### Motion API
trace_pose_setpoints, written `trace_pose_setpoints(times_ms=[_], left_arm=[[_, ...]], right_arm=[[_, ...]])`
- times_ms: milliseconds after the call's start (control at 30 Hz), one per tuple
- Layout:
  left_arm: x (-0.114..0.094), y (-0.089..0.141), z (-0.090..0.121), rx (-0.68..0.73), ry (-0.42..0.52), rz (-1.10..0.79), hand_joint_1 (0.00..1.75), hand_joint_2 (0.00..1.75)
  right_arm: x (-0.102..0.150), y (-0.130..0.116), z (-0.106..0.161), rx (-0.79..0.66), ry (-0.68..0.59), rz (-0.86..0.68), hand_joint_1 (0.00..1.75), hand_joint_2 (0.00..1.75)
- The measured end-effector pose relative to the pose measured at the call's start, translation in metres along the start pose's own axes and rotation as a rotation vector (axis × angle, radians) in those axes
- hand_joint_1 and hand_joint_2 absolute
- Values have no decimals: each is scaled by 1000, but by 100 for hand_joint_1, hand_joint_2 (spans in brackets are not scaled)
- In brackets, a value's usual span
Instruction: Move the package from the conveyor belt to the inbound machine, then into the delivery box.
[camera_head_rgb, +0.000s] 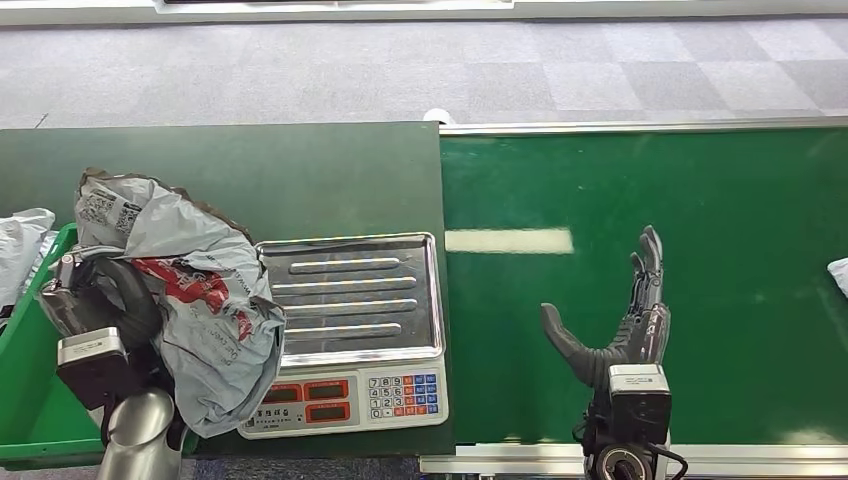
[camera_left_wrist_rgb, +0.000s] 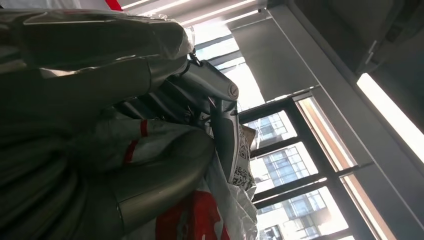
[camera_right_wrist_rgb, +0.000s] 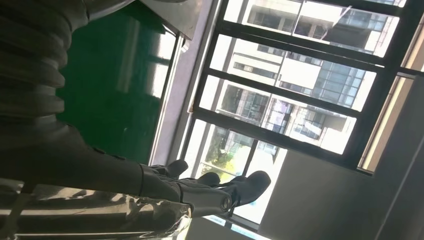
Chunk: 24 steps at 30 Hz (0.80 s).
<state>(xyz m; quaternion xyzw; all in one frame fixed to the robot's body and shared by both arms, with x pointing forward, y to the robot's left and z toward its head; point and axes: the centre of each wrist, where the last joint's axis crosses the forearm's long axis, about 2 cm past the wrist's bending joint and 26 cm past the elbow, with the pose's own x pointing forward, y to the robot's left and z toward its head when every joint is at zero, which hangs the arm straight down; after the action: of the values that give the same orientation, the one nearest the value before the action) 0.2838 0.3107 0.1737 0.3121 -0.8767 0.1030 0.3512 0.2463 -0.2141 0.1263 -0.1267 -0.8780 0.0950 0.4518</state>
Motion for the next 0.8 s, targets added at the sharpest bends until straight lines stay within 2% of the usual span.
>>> trace_pose_setpoints(times_ms=[267, 567, 600, 700, 733, 800], left_arm=[[-6, 21, -4, 100, 15, -167, 171, 175], [-29, 54, -18, 203, 131, -370, 164, 175], [-30, 56, -19, 209, 140, -376, 154, 175], [-35, 61, -19, 221, 158, -386, 32, 175], [-36, 61, -20, 224, 164, -384, 0, 175], [-38, 61, -21, 225, 172, -374, 0, 175]], right_arm=[[-1, 0, 3, 5, 31, 0, 0, 175], [-2, 0, 7, 7, 67, 4, 0, 175], [-2, 0, 7, 7, 68, 4, 0, 175], [-2, 0, 7, 5, 75, 5, 0, 175], [-2, 0, 7, 4, 77, 6, 0, 175], [-2, 0, 7, 3, 79, 9, 0, 175]])
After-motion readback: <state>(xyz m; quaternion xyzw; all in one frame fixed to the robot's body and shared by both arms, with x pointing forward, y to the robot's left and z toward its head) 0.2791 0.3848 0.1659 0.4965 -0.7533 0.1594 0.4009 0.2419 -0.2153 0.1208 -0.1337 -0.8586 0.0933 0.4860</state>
